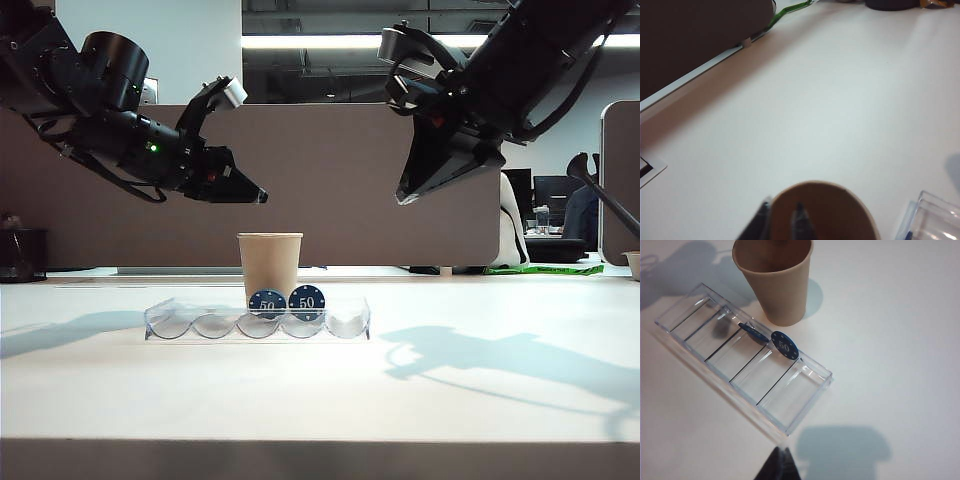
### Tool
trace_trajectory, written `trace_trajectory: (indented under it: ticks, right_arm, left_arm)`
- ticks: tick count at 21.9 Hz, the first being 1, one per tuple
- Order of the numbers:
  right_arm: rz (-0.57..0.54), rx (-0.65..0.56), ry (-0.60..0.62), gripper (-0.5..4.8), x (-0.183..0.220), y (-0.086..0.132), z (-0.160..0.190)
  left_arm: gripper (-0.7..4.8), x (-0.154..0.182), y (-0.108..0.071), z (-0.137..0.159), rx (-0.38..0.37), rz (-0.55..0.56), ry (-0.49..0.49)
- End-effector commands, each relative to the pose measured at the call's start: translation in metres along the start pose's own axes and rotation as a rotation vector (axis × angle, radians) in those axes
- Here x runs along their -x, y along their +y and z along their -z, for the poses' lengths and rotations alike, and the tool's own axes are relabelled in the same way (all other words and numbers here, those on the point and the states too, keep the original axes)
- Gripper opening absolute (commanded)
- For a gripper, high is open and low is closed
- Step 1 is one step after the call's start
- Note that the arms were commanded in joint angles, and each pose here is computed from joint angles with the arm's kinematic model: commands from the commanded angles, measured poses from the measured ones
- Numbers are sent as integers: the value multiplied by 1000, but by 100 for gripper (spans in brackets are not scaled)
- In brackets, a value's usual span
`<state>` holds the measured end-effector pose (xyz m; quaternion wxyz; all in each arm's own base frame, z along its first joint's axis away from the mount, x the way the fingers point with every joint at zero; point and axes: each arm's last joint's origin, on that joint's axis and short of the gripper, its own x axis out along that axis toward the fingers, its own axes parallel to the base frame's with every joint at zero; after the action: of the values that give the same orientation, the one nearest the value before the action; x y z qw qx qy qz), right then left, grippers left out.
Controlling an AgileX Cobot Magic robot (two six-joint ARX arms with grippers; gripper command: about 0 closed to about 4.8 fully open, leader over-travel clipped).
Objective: Pick up the chip with the greater value and put it into the paper cup.
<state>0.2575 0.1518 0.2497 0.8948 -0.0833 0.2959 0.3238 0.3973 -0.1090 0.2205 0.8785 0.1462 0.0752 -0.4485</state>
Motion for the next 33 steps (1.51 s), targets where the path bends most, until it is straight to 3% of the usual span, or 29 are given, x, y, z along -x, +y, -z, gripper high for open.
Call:
trace_trajectory:
  ticks: [1,4,6,10,16,18,24,27,30,33]
  right_arm:
    - [4,8,-31,-1,1,0,-4]
    - [17,15,-90,-1,3,-1,-10]
    - [83,6,-127,-1,10,-6,-14]
    - [199,-14,-200,-1,34,-18,-18]
    - [283,-37,-322,-1,88,-25,-1]
    - [307,-39,-367,-1,107,-22,11]
    - [314,-69,-425,-1,141,-6,55]
    - [316,-66,-452,-1,148,-1,70]
    - [315,-85,-482,-1,153,4,90]
    - [374,-91,-534,-1,160,7,106]
  left_arm:
    - [-6,3,2,-13,51,-11,-62]
    - [-6,17,4,-33,20,-59,-101]
    - [-6,32,8,-48,15,-149,-109]
    - [-6,64,13,-66,94,-209,-96]
    - [-6,110,4,-78,211,-268,54]
    - [-6,127,-6,-89,212,-344,87]
    - [-6,175,-48,-112,163,-380,15]
    - [-6,191,-69,-104,173,-395,27]
    - [-6,209,-97,-86,242,-404,2]
    - [-6,225,-121,-73,230,-455,-20]
